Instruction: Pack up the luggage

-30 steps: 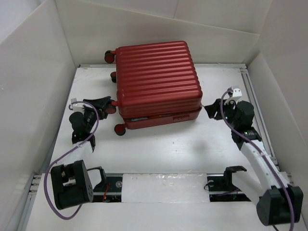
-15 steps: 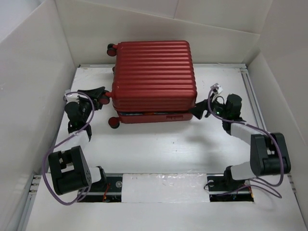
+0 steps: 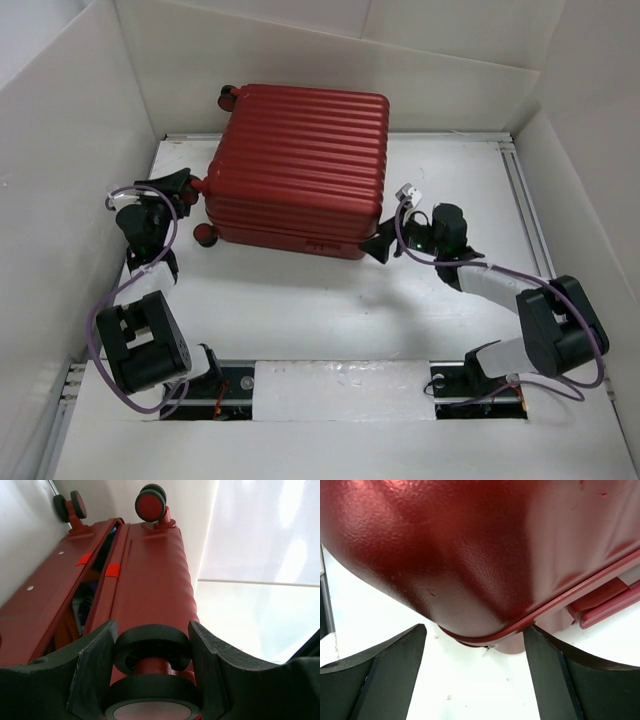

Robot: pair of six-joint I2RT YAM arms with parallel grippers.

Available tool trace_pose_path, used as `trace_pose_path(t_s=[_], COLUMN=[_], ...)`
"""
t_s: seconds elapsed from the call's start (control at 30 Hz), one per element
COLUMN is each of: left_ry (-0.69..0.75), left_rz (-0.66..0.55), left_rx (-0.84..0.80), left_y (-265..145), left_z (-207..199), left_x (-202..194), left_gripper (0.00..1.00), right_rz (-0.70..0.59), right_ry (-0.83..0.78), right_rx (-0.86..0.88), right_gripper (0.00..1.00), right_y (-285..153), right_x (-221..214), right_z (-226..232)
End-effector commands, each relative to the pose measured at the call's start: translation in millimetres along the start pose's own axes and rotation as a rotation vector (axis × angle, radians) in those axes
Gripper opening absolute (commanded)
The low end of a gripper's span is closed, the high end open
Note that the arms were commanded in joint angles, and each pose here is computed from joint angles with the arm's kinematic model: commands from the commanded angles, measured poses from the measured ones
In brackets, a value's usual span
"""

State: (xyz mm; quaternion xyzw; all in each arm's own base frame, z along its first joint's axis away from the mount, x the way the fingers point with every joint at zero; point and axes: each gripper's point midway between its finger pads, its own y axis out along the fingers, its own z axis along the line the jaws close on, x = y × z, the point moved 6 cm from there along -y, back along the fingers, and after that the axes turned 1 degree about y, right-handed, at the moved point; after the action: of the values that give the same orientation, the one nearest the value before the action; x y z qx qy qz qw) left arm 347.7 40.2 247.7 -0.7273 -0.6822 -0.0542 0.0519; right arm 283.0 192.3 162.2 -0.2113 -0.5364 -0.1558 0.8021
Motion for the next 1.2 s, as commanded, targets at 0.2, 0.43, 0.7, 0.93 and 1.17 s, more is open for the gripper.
trace_pose_path(t_s=[0.2,0.43,0.7,0.93,1.17], left_ry=[0.085,0.046,0.072,0.081,0.103], left_rz=[0.156,0.143,0.143,0.124,0.106], left_rx=[-0.177,-0.125,-0.103,-0.077,-0.045], left_y=[-7.8,7.2,6.5,5.7,8.4], left_z=[-43.6,-21.0,-16.8,-11.0,-2.1], left_x=[-21.3,-13.5,-14.1,-13.3,-11.2], left_gripper=[0.0,0.0,0.0,0.0,0.0], right_rz=[-0.028,-0.032,-0.065,-0.082,-0.153], right_ry=[-0.052,-0.057,-0.086,-0.075,-0.069], right_rx=[0.075,0.081,0.048,-0.039,-0.131], right_gripper=[0.82,0.71,0.58,0.18,0.0], right_y=[-12.5,-8.9,-5.3,-0.7,-1.7], right_x=[-8.9,-7.4,8.1,8.9,20.1], right_z=[7.4,5.1,-2.6,-9.9,3.9])
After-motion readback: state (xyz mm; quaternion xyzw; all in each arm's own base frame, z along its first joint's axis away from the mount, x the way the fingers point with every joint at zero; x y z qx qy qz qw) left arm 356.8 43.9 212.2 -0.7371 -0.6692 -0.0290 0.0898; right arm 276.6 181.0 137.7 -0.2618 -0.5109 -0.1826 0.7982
